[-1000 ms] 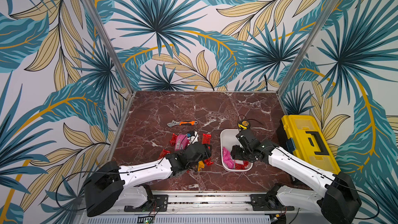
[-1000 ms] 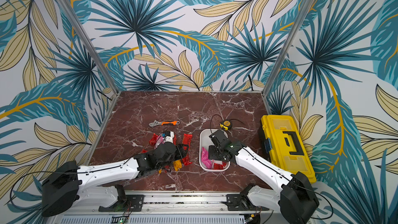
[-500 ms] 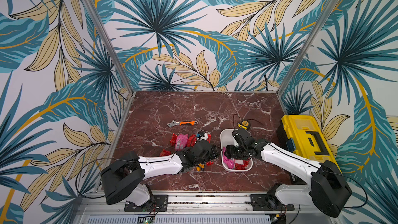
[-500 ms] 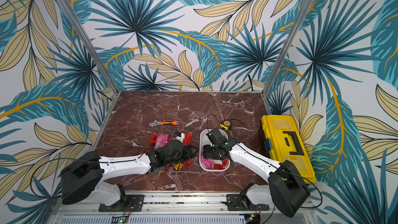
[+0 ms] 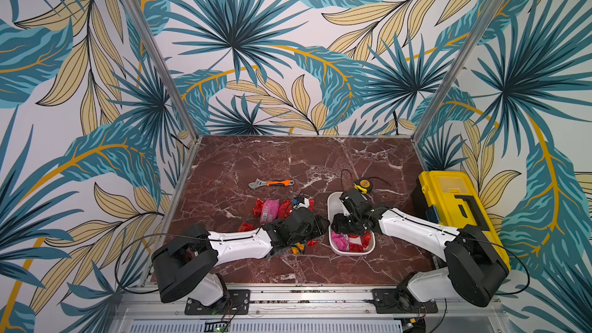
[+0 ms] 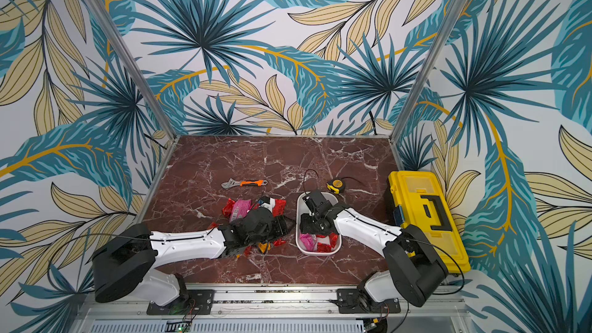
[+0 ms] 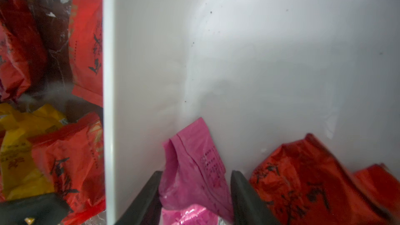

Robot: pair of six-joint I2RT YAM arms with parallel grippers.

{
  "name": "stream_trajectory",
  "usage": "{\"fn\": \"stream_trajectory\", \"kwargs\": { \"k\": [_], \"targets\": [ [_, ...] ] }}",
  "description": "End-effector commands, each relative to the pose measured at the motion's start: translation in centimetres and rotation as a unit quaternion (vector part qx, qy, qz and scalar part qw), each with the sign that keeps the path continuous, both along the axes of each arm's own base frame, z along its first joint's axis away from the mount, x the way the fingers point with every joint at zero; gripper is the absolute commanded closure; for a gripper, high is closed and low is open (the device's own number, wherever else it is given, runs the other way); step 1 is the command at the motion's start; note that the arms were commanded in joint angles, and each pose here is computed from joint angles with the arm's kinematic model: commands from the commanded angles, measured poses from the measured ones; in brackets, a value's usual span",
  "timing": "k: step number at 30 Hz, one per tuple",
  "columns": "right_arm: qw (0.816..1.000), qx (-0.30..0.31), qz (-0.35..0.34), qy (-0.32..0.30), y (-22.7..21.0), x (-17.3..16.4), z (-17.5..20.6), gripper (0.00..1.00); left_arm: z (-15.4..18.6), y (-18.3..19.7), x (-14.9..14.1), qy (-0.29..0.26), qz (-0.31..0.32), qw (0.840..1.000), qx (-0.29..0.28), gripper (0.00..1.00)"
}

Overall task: Take the tea bags out of the storage box
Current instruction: Pick up the tea bag from the storage box.

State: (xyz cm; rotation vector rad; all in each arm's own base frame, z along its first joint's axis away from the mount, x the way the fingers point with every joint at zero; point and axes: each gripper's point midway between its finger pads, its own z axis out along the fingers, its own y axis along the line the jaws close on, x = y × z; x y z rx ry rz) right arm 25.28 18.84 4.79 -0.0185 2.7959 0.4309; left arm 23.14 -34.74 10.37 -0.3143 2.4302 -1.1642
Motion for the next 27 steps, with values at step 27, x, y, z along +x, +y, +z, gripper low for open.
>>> {"fn": "stream_trajectory", "kwargs": {
  "k": [27],
  "targets": [
    [0.995, -0.021, 0.031, -0.088, -1.8, 0.7, 10.5, 0.87, 4.8, 5.8, 2.7, -0.080, 0.087, 0.992, 0.035, 0.48]
  ]
}}
